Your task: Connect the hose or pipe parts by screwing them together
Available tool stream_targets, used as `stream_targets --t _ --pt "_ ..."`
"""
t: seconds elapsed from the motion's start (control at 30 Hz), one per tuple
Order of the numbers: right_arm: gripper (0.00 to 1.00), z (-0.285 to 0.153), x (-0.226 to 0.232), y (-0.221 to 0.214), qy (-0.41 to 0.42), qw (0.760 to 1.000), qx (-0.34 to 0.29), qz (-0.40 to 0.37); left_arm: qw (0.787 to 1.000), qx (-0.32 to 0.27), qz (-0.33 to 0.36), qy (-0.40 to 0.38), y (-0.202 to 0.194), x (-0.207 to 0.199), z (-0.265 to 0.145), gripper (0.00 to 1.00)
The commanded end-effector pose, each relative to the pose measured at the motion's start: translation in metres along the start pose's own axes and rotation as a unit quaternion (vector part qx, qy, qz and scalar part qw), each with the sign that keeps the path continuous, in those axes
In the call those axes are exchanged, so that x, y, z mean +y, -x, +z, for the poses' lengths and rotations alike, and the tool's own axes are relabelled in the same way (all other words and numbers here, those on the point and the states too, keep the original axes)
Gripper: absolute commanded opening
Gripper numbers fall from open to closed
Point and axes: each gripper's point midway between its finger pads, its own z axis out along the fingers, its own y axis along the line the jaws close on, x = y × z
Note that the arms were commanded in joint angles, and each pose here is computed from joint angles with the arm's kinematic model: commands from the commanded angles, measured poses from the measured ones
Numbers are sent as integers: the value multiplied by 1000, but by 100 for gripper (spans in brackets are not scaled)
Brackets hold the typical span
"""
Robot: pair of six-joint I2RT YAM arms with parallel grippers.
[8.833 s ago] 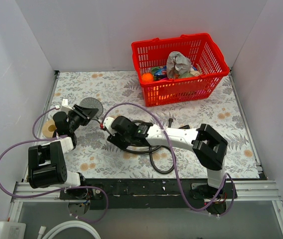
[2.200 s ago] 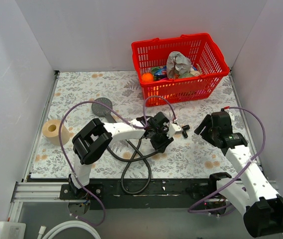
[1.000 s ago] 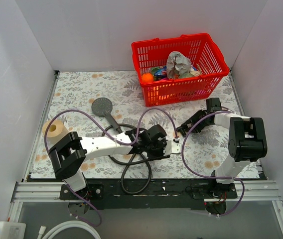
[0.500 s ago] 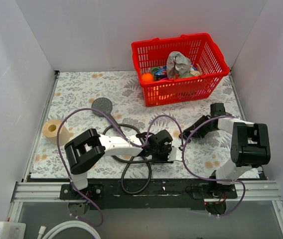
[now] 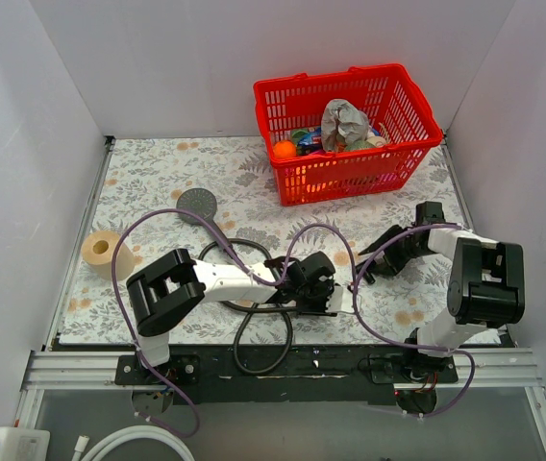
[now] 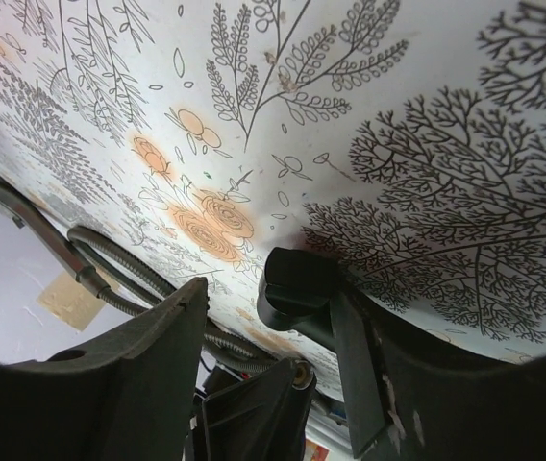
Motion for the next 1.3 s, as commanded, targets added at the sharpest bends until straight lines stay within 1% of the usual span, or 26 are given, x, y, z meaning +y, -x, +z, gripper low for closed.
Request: stream_targets --t 0.0,0.07,0.2,0.3,0.47,0.57,0.67,0.7,0.77,0.8,0.93,1.0,1.07,1.1,1.17,1.2,1.27 --pt "62 4 -38 -1 -92 996 8 -3 1000 -16 12 -6 13 -2 1 0" --pt "61 3 -40 1 -101 995 8 -4 1000 -17 13 -6 15 -2 1 0" --pt "53 4 -44 -3 -111 993 26 -4 1000 -20 16 -5 17 -2 1 0" --pt "50 4 -50 -3 -133 990 36 -4 1000 -22 22 -2 22 -1 1 0" --pt "47 4 -62 -6 -169 984 57 -2 999 -31 30 3 29 -1 2 0" --pt "45 5 -64 -6 -174 983 62 -1 999 -37 30 6 31 -1 1 0" --pt "35 5 -61 -7 -166 984 60 3 999 -37 31 4 30 -3 -1 0" --pt "26 6 -59 -6 -161 985 59 3 999 -34 32 2 28 -5 0 0" --pt "12 6 -55 -8 -146 988 54 6 999 -28 30 -2 24 -7 1 0" --pt "2 6 -55 -10 -140 989 53 8 999 -26 30 -4 22 -8 1 0" --pt "1 0 -39 -12 -87 996 29 -9 999 -34 25 -2 28 -7 -3 0" --pt "1 -5 -31 -9 -62 997 5 -36 998 -55 13 5 39 -3 -13 0" --pt "1 -19 -19 -6 -36 997 -30 -65 997 -79 8 7 53 1 -27 0" --pt "1 -23 -18 -7 -31 996 -39 -76 994 -105 11 7 68 2 -42 0" --pt "1 -40 -7 -5 -9 991 -78 -108 990 -142 7 12 88 7 -63 0" --pt "1 -45 -5 -5 -3 989 -90 -117 984 -177 12 11 106 8 -84 0" --pt "1 -62 7 -3 22 980 -133 -144 977 -212 10 9 123 7 -106 0"
